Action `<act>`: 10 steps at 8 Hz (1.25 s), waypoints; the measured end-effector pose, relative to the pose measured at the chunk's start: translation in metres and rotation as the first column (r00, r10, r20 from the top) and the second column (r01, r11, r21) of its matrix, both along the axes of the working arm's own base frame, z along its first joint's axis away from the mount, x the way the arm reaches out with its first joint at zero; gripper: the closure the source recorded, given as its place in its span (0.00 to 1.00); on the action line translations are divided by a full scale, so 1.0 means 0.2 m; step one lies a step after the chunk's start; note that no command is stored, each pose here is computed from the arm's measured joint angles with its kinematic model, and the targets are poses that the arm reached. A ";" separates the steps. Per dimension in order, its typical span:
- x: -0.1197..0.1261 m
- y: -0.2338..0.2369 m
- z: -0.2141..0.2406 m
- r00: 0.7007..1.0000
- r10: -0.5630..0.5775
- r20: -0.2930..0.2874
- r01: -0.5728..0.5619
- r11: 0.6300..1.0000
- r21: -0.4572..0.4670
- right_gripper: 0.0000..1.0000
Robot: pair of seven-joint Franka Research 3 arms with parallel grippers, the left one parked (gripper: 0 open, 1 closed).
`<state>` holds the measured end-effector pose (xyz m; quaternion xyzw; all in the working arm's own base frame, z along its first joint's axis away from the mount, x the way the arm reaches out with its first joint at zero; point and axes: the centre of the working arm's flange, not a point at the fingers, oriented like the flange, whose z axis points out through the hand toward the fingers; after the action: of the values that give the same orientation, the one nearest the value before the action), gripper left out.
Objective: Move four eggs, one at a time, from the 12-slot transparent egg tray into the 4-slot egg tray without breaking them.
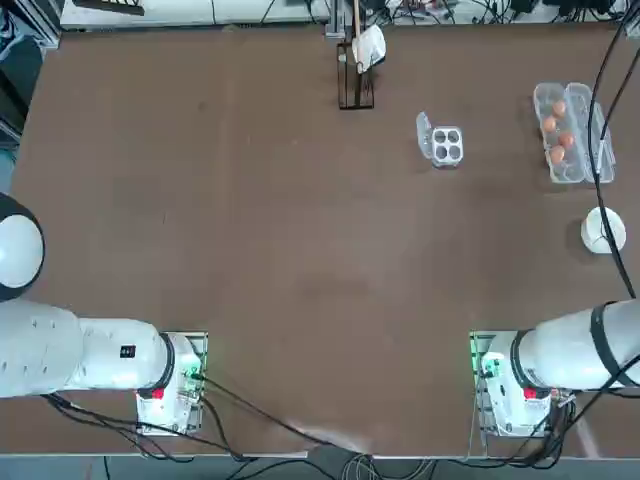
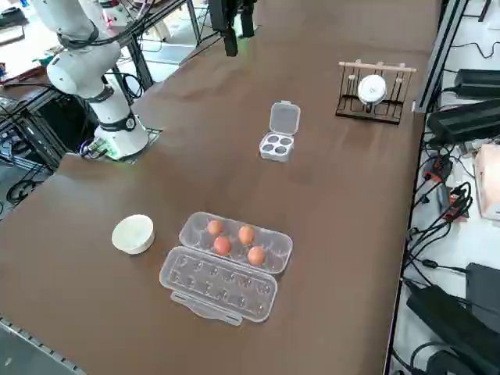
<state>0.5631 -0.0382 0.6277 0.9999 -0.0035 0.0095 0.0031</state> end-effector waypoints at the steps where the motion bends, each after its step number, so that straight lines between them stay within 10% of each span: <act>1: 0.00 0.00 0.00 1.000 0.000 0.000 0.000 1.000 0.000 0.00; 10: -0.05 0.00 -0.03 0.990 0.102 -0.094 -0.102 0.995 0.014 0.00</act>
<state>0.5535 -0.0375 0.6216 0.9981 0.0477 -0.0378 -0.0018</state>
